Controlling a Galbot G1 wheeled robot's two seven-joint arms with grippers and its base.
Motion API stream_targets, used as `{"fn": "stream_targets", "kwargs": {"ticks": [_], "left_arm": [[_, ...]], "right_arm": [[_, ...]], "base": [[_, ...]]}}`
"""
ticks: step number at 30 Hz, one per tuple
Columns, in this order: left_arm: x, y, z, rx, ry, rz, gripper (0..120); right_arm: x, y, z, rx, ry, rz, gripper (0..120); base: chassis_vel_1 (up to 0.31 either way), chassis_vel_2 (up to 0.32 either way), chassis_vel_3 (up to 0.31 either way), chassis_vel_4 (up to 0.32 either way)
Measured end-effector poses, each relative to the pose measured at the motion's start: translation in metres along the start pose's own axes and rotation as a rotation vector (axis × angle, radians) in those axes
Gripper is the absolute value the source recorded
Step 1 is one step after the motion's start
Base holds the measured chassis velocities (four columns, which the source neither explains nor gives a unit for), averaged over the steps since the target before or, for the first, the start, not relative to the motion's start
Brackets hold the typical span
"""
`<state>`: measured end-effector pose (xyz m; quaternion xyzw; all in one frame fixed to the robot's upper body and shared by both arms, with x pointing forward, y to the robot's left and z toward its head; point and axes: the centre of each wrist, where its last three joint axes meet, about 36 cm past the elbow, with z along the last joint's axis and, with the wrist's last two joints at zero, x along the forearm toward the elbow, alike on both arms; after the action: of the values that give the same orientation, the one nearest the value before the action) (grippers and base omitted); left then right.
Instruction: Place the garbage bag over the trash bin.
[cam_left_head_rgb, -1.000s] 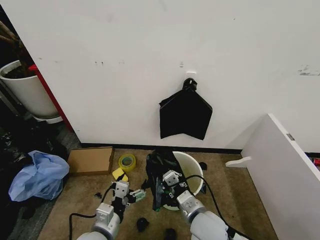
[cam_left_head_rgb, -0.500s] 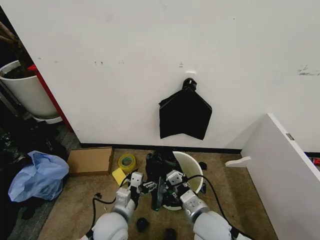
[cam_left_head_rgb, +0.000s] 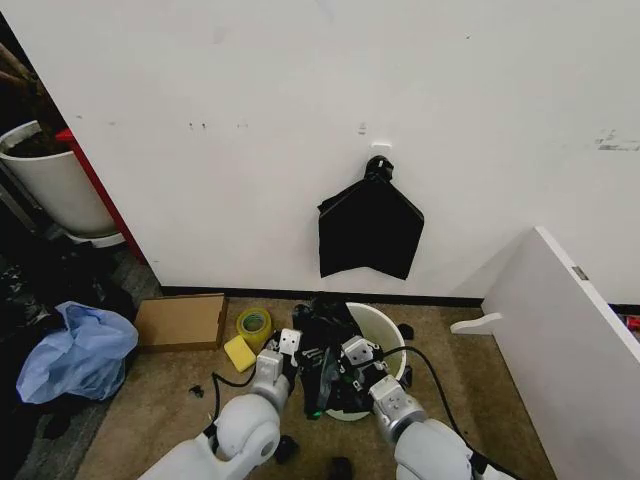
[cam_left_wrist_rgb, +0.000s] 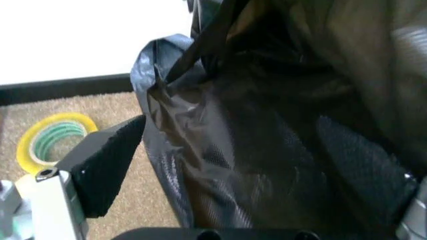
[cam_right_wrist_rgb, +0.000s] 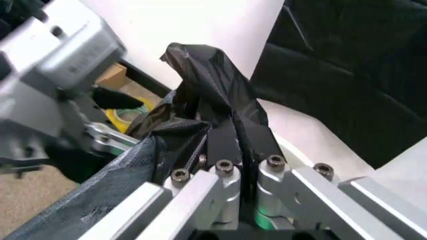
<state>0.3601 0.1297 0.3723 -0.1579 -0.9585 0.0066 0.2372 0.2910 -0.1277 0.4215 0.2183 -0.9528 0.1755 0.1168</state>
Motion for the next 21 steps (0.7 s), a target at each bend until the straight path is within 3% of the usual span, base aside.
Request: {"fn": "stream_targets", "kwargs": {"ticks": [8,13,21], "left_arm": [[-0.011,-0.009,-0.004,0.026,0.1,-0.001,98],[-0.022,-0.023,-0.015,0.095,0.185,-0.016,96],[-0.028,-0.029,-0.023,0.092,0.254,-0.056,93]], "right_arm": [[0.001,0.001,-0.001,-0.004,0.0,-0.001,0],[0.002,0.001,0.0,-0.005,0.005,0.003,0],[0.001,0.0,0.001,-0.004,0.007,0.007,0]], "base": [[0.0,0.0,0.0,0.0],[0.0,0.0,0.0,0.0],[0.0,0.0,0.0,0.0]]}}
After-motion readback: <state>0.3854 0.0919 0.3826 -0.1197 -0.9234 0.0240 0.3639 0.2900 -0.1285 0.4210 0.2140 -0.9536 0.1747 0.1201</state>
